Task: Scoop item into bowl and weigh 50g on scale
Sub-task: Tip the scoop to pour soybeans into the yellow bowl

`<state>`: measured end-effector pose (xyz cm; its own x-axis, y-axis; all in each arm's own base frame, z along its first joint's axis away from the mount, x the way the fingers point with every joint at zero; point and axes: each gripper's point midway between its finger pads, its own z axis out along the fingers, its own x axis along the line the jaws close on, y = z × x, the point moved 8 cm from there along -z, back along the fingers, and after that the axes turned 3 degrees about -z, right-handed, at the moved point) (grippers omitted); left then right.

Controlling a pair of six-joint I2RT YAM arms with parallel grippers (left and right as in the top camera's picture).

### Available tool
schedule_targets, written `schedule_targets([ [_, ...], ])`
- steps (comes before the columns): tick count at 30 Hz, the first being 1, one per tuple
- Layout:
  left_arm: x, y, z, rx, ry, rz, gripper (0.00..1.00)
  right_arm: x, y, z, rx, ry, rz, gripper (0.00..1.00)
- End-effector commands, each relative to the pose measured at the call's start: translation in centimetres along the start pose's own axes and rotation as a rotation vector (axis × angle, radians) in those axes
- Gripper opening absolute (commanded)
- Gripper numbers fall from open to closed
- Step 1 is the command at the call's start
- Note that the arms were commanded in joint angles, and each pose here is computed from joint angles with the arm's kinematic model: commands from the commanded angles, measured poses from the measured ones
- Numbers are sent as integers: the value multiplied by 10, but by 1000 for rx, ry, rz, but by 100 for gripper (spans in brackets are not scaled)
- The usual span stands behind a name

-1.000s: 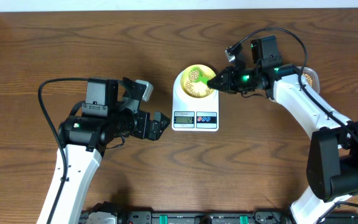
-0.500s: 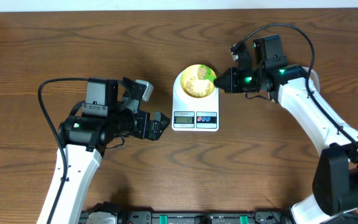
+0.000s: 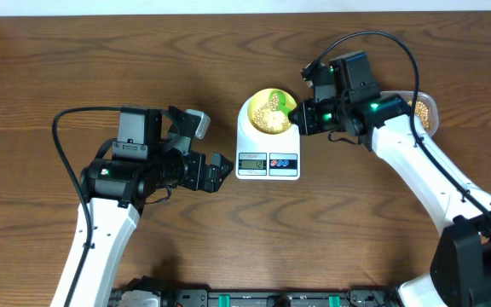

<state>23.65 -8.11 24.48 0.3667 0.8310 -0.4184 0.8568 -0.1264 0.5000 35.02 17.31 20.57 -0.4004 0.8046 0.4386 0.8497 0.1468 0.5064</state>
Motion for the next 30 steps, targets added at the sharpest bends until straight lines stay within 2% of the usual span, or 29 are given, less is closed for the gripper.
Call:
schedule_targets([
  [1, -2, 0, 0, 0, -17, 19, 98, 6, 5, -11, -36, -30, -61, 1],
  [11, -2, 0, 0, 0, -17, 19, 98, 10, 2, -16, -31, -67, -135, 1],
  [30, -2, 0, 0, 0, -17, 19, 98, 47, -6, -21, -55, -329, -357, 1],
])
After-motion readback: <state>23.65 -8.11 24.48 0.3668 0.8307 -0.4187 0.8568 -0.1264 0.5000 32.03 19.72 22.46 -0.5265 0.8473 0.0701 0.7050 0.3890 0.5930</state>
